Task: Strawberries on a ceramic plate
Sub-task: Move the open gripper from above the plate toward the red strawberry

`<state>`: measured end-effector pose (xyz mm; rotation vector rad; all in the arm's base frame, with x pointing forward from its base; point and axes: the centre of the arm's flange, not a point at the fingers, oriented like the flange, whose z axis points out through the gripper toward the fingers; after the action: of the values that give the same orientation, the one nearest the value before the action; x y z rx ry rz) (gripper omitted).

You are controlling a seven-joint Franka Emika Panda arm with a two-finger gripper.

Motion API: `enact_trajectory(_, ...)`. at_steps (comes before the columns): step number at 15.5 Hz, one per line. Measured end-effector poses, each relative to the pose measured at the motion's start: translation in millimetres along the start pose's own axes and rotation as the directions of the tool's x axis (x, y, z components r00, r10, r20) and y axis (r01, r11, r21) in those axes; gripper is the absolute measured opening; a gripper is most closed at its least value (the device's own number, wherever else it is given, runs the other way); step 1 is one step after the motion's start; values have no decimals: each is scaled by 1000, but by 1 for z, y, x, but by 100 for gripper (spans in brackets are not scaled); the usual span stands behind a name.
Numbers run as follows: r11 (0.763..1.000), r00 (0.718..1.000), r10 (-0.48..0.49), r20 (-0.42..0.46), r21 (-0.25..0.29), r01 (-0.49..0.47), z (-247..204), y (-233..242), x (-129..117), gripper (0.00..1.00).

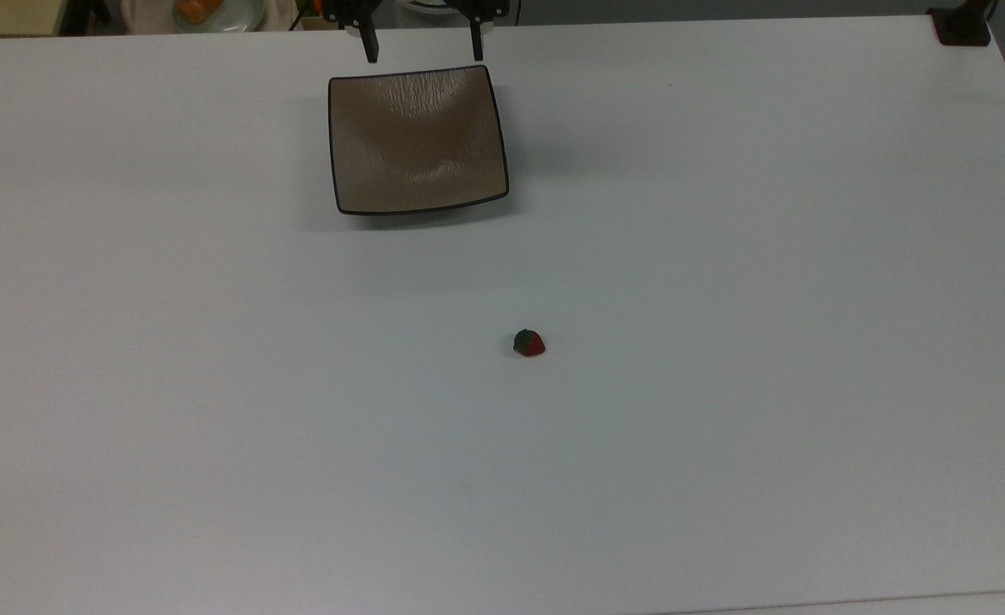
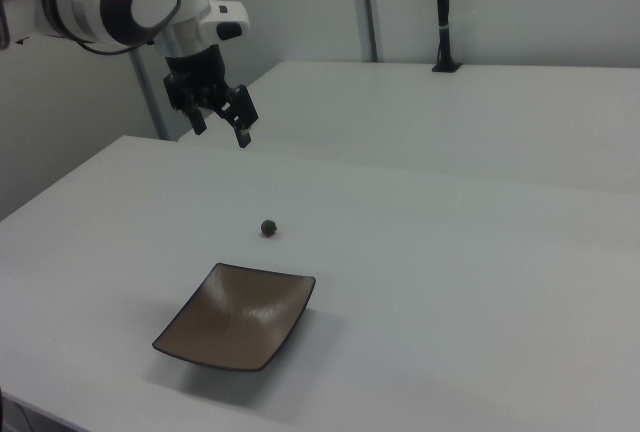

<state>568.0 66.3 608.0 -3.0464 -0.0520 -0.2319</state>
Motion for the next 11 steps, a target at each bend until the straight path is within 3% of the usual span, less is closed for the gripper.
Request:
enact_trajectory(8, 998, 995, -55, -89, 10, 56, 62, -38, 36, 100)
enact_trajectory(11, 997, 994, -71, -80, 14, 72, 87, -49, 43, 100)
